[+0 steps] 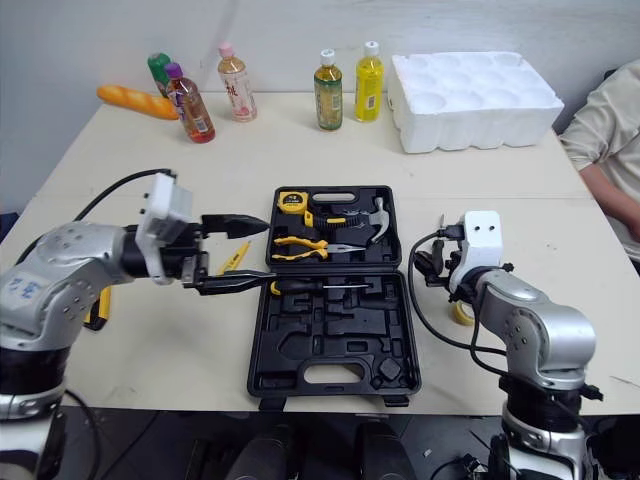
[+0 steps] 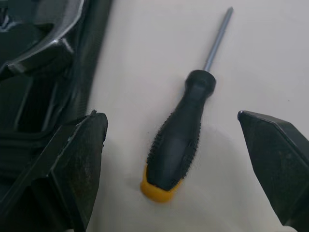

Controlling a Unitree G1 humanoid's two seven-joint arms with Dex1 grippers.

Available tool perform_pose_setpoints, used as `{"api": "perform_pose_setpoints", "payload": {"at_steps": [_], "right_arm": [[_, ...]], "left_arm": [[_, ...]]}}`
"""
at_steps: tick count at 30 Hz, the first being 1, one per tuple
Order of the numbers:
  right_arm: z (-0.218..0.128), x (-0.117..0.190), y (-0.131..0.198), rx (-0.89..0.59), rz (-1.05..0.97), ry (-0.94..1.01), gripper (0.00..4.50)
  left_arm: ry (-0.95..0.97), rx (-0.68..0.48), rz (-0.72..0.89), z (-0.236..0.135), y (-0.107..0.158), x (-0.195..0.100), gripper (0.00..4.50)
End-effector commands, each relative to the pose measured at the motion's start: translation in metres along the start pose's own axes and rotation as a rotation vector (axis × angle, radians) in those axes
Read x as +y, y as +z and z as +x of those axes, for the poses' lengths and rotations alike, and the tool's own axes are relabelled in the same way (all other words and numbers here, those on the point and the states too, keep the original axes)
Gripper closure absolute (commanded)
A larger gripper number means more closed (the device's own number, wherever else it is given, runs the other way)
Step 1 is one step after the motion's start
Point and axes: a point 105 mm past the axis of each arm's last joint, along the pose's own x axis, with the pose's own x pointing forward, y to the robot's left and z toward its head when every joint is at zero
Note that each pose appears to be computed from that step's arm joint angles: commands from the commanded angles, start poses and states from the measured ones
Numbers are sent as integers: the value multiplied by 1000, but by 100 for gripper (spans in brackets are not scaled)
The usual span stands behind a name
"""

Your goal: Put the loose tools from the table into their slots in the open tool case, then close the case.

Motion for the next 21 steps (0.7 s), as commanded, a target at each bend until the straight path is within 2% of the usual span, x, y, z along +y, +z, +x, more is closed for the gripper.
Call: {"api": "perform_pose_setpoints", "payload": {"at_steps": [1,8,10,12,15,16,17,21], "right_arm": [[3,0,2,-6,-17,-43,0],[9,0,-3,-12,20,-96,0],[9,-2,-5,-18,26,-114,53],[8,-2,-7,-19,25,-120,131],[7,-1,-7,-25,27,-122,286],[6,-2,-6,-32,34,-122,316],[4,-2,-5,-40,40,-123,342],[-1,-2,10,-98,53,-95,342]], "left_arm": [[-38,-12,50,8,7,2,3],[-66,-62,76,20,18,6,3],[-72,-65,79,22,18,6,0],[-82,-65,83,23,18,5,0],[-91,-67,85,23,18,4,0],[-93,-69,86,24,19,4,0],[-95,-72,88,25,19,4,0],[-93,-67,77,28,18,6,0]]}}
